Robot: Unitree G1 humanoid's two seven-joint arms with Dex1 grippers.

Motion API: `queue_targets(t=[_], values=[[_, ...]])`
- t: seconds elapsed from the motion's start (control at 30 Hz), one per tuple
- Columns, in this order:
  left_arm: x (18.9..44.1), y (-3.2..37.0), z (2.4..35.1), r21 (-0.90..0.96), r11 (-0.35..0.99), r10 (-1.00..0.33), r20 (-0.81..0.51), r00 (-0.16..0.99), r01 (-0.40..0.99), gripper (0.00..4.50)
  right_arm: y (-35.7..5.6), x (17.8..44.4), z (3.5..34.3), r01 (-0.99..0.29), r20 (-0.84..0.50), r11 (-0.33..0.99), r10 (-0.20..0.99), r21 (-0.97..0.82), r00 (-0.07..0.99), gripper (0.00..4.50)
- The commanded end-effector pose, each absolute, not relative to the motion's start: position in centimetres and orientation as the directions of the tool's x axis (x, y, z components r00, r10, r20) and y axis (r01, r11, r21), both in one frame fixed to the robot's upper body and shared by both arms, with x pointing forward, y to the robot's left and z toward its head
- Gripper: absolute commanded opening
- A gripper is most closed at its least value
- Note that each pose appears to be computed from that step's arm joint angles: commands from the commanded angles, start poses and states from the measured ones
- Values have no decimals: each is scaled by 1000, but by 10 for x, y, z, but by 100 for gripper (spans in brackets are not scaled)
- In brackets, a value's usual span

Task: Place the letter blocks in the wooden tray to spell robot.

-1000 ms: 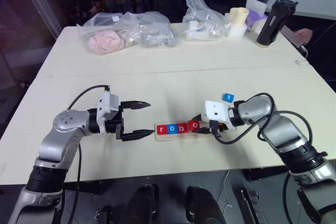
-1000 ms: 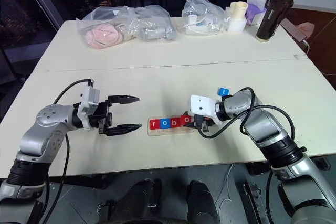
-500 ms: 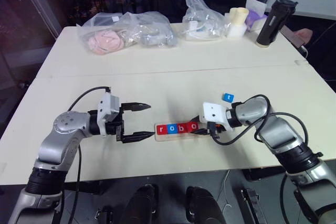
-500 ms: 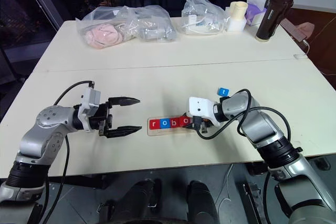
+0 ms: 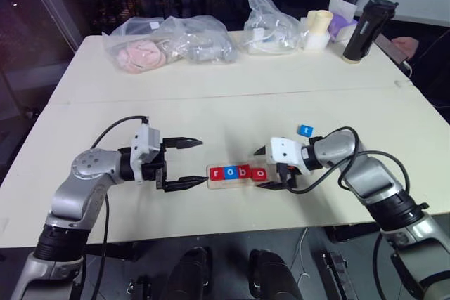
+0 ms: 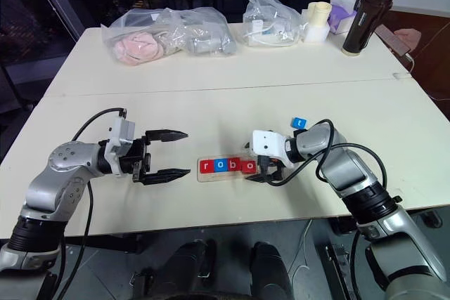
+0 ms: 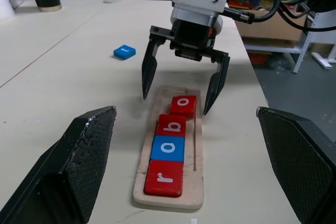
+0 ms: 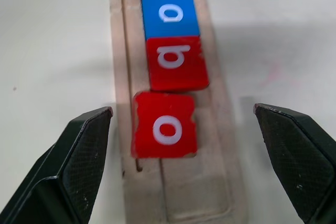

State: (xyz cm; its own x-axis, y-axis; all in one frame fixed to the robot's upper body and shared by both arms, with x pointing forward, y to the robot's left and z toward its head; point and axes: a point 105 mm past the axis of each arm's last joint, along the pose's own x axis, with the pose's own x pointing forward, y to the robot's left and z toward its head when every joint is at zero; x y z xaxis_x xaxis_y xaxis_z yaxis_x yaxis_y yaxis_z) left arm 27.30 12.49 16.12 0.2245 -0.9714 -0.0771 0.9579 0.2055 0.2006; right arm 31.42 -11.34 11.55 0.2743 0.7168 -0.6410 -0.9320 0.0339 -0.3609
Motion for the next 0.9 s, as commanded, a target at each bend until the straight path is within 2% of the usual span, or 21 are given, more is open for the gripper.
queue_targets(t=[0.03,0.47,0.73,0.83,0.9], values=[[270,121,169,230,189,-976,-59,207,955,450,-113,320,128,-913,-616,41,725,-407,307,442],[270,118,169,227,186,-978,-54,202,956,450,-116,339,134,-890,-604,57,714,-453,353,442],[272,118,170,228,186,-978,-51,202,956,450,-121,322,144,-904,-615,21,726,-427,307,442],[273,118,170,229,185,-978,-52,201,956,450,-125,320,149,-900,-618,21,720,-436,316,442],[273,118,170,230,184,-978,-51,200,956,450,-129,328,155,-883,-600,55,714,-466,361,442]])
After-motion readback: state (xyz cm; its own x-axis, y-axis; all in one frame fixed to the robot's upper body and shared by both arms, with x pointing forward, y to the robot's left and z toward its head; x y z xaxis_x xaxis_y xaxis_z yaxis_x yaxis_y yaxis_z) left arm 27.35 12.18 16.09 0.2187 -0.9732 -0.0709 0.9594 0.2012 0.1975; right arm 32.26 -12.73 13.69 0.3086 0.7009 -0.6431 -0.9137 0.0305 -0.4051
